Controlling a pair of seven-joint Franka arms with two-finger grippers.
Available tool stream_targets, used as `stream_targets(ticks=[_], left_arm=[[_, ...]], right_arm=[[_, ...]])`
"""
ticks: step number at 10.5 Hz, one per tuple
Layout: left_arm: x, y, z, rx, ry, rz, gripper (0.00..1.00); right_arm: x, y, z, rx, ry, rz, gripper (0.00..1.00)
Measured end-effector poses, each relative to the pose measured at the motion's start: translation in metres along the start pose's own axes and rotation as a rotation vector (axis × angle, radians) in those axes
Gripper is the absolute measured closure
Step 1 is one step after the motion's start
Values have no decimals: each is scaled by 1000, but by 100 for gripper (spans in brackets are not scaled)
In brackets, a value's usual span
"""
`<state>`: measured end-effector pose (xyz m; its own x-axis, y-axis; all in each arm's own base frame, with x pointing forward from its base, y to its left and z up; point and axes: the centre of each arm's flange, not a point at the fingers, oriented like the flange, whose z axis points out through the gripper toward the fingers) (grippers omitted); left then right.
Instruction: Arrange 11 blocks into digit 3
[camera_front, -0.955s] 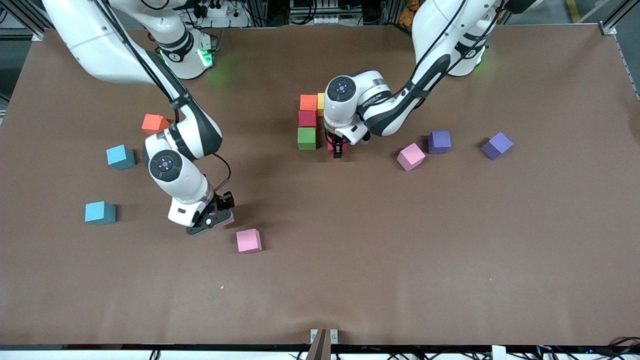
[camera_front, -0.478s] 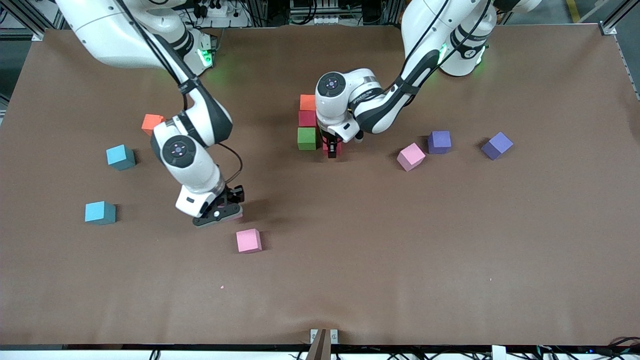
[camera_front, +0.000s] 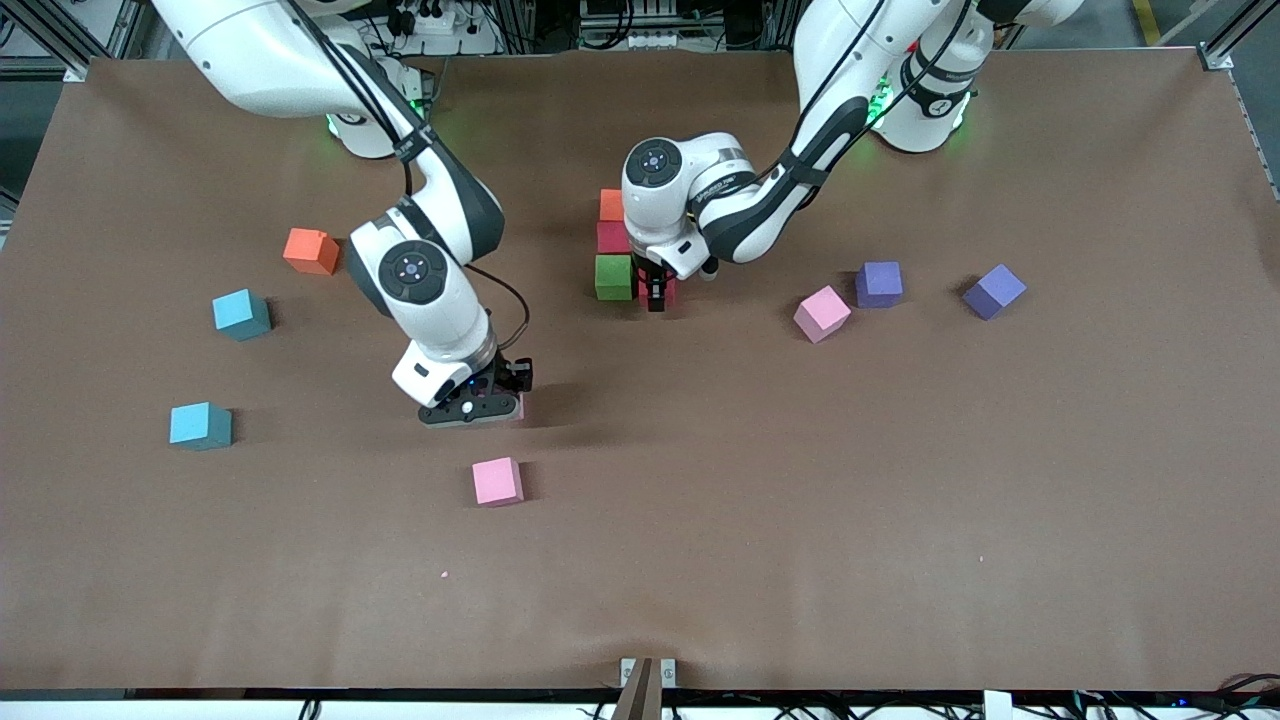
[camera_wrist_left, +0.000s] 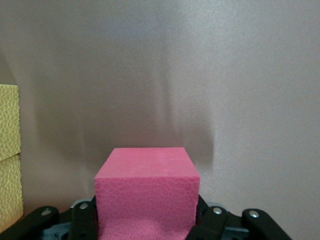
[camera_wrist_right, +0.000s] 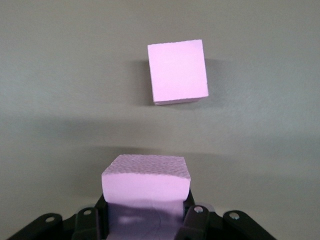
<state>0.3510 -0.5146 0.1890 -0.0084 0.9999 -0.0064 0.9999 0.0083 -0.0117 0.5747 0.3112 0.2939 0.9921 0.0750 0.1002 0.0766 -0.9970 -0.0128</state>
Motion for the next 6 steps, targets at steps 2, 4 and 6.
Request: stream_targets(ticks=[2, 4, 6], left_arm=[[-3, -4, 1, -1, 1, 3, 40], [-4, -5, 1, -3, 4, 5, 40], [-4, -5, 1, -3, 5, 5, 40]], right_arm=[[-7, -15, -3, 12, -3, 66, 45], [-13, -26, -4, 16, -12, 108, 45], [-17, -29, -3, 13, -19, 131, 45]])
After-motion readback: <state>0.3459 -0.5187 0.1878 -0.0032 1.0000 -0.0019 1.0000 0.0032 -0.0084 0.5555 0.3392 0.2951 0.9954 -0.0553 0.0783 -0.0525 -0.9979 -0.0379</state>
